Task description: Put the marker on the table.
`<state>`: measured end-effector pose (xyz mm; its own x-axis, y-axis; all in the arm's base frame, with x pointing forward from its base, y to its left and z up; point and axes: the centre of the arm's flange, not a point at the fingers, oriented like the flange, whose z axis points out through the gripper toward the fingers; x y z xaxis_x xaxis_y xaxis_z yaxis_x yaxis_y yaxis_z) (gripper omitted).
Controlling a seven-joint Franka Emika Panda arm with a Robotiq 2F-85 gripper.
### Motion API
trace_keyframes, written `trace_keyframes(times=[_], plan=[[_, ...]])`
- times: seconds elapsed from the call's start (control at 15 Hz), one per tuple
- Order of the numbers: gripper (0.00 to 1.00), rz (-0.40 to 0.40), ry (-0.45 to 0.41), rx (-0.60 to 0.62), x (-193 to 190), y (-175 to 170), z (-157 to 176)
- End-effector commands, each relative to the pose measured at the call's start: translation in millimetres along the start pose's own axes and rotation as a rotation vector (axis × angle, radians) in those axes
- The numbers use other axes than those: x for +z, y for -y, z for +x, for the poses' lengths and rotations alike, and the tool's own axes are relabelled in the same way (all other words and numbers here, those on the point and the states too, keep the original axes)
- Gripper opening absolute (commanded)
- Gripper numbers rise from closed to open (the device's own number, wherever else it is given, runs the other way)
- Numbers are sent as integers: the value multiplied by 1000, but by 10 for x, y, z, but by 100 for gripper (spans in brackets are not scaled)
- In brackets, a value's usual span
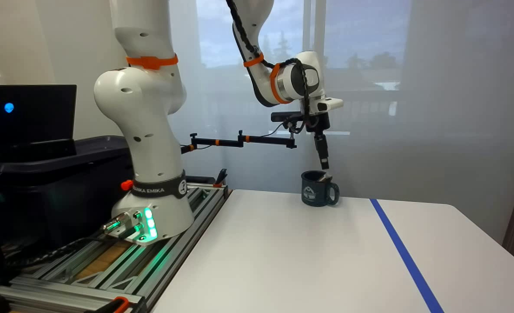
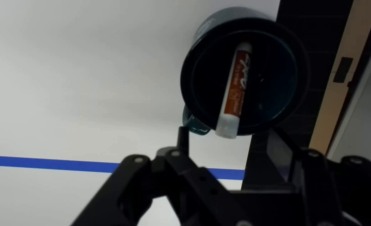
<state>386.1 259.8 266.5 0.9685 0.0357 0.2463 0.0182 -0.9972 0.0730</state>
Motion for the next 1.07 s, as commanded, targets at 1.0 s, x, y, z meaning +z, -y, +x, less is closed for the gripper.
trace_keyframes(times=[1.0], plan=[[53, 14, 22, 5, 234, 160, 191]])
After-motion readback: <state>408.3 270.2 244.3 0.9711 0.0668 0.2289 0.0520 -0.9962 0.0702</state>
